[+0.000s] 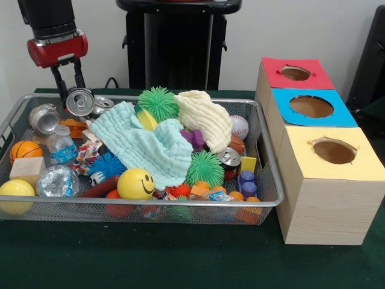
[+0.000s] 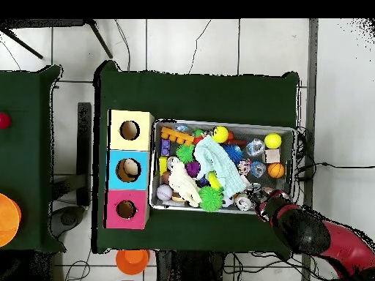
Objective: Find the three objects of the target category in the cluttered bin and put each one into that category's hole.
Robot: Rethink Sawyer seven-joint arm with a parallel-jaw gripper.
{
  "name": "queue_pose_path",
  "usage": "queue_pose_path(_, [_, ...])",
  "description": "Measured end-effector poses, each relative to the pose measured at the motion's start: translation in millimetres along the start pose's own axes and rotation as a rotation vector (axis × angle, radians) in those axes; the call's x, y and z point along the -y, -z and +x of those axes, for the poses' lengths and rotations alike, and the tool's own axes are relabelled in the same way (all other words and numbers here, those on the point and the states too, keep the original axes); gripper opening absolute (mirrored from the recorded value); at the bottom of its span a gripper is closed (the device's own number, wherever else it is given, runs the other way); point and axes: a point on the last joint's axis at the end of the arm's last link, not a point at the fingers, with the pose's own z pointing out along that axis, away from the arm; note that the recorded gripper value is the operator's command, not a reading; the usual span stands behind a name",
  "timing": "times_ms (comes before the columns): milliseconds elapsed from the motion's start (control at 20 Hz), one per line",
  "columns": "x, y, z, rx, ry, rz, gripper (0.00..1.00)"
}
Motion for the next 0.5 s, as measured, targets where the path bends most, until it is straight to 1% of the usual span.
queue_pose_path(200, [3.9, 3.6, 3.4, 0.012, -0.009, -0.004, 0.0])
queue_pose_path(350, [8.6, 8.6, 13.5, 0.018, -0.028, -0.014, 0.0])
queue_pose_path(500, [10.2, 11.4, 19.0, 0.019, -0.038, -0.026, 0.0])
